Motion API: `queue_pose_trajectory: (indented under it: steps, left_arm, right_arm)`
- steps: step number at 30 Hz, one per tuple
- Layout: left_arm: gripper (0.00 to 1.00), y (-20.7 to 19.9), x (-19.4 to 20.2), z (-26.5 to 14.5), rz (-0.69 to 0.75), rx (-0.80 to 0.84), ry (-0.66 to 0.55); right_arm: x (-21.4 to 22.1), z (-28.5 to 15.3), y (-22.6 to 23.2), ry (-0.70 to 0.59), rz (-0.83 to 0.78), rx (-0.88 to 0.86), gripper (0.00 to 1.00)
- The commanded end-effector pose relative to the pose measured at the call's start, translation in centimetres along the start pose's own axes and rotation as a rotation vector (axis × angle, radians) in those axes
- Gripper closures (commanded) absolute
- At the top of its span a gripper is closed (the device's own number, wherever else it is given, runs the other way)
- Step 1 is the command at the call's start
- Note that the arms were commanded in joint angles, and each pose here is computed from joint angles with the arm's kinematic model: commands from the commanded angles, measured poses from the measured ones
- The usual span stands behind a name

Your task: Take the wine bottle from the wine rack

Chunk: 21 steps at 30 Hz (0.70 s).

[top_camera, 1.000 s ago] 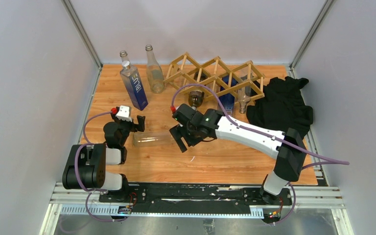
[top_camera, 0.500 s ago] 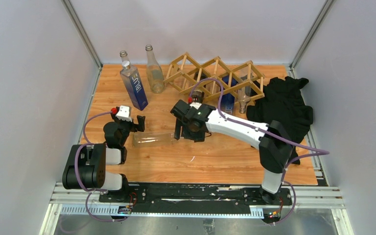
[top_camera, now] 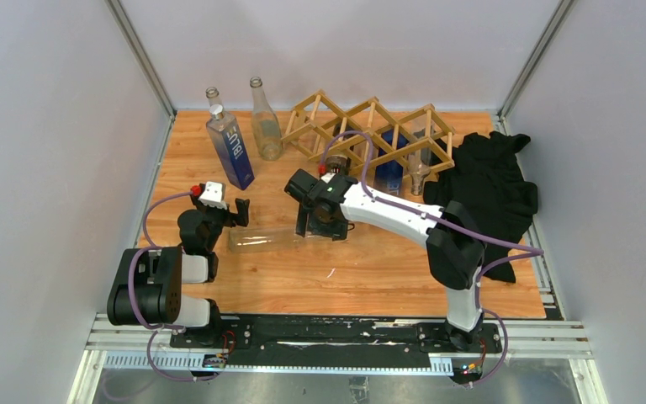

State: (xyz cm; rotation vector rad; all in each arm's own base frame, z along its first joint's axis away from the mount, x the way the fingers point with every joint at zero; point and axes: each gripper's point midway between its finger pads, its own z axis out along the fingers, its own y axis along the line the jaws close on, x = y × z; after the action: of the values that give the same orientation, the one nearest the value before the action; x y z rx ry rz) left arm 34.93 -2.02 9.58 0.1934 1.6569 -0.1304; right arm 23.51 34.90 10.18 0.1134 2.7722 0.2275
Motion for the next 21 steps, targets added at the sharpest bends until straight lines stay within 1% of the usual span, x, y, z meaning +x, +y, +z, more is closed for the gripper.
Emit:
queue_pose_trajectory:
  steps: [1, 5, 9, 13, 16, 21]
  left_arm:
    - [0.0, 0.6, -1.3, 0.4, 0.014, -0.017, -0.044]
    - [0.0, 0.6, -1.3, 0.4, 0.015, -0.017, -0.046]
    - [0.0, 0.5, -1.3, 0.4, 0.014, -0.016, -0.044]
    - [0.0, 0.5, -1.3, 0.4, 0.015, -0.016, -0.046]
    - [0.0, 0.6, -1.3, 0.4, 0.015, -0.017, -0.044]
    - [0.0, 0.6, -1.3, 0.4, 0.015, -0.016, -0.045]
  right_arm:
    - [-0.7, 0.3, -1.0, -0.027, 0.026, 0.046, 0.21]
    - [-1.3, 1.3, -0.5, -0.078, 0.126, 0.033, 0.21]
    - [-1.7, 2.2, 0.2, -0.103, 0.214, 0.047, 0.2]
    - [-2.3, 3.2, 0.3, -0.15, 0.349, 0.055, 0.19]
    - [-2.7, 4.1, 1.1, -0.174, 0.462, 0.052, 0.19]
    - [-3.2, 4.8, 0.7, -0.234, 0.566, 0.081, 0.2]
